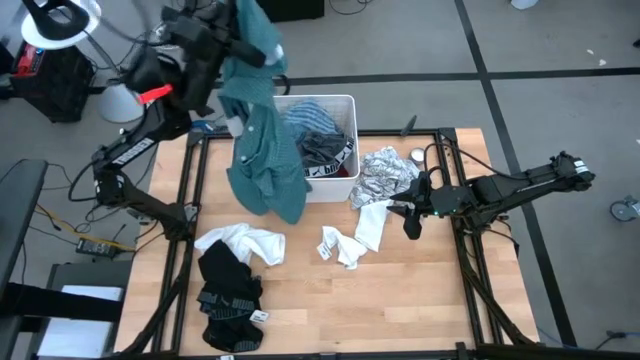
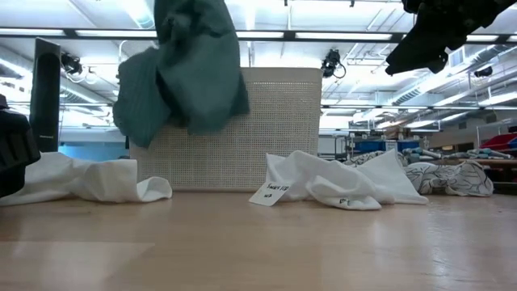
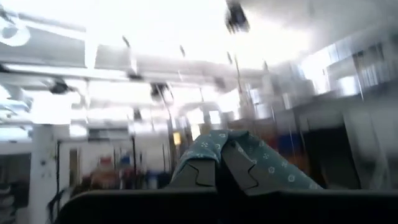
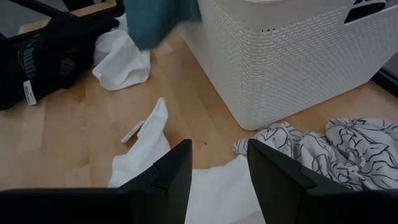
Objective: Sort clothes
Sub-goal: Put the green patterned long sleeve shirt into the white laundry bin
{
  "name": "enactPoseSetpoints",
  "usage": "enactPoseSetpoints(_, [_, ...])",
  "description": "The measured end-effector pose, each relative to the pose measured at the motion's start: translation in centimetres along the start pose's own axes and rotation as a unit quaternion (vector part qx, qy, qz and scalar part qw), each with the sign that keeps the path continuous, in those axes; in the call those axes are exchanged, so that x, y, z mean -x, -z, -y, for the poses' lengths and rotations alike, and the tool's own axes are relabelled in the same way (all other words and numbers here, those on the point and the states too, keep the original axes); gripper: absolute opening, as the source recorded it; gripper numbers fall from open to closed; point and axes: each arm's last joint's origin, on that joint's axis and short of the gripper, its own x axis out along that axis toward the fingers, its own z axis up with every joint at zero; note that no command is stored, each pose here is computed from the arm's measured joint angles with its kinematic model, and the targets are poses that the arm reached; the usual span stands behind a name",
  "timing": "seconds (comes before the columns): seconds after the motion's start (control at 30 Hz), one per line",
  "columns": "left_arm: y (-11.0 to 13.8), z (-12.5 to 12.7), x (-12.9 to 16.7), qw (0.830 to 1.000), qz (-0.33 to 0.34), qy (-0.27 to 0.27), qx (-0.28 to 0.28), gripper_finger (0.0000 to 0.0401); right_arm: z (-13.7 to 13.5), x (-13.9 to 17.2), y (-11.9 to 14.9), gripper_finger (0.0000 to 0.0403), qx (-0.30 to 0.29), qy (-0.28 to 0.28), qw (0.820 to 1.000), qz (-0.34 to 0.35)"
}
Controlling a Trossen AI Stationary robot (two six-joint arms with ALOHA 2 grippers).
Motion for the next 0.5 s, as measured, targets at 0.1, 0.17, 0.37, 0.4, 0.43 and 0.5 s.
enactPoseSetpoints(0.1, [2.0, 0.8, 0.4, 0.992, -0.099, 0.052, -0.065, 0.0000, 0.0, 0.0, 0.0, 0.0155, 0.002, 0.000, 1.000, 0.000])
enactPoseSetpoints(0.17, [3.3, 1.2, 1.0, 0.978, -0.161, 0.086, -0.104, 0.0000, 0.0, 0.0, 0.0, 0.0155, 0.002, 0.000, 1.000, 0.000])
enactPoseSetpoints(0.37, [6.4, 2.0, 3.4, 0.925, -0.332, 0.140, -0.120, 0.0000, 0.0, 0.0, 0.0, 0.0155, 0.003, 0.000, 1.000, 0.000])
enactPoseSetpoints(0.4, [6.8, 2.0, 3.9, 0.915, -0.359, 0.145, -0.117, 0.0000, 0.0, 0.0, 0.0, 0.0155, 0.003, 0.000, 1.000, 0.000])
enactPoseSetpoints(0.43, [7.2, 2.0, 4.4, 0.903, -0.383, 0.153, -0.116, 0.0000, 0.0, 0.0, 0.0, 0.0155, 0.003, 0.000, 1.000, 0.000])
enactPoseSetpoints(0.5, [7.9, 2.0, 5.3, 0.879, -0.430, 0.167, -0.119, 0.0000, 0.0, 0.0, 0.0, 0.0155, 0.003, 0.001, 1.000, 0.001])
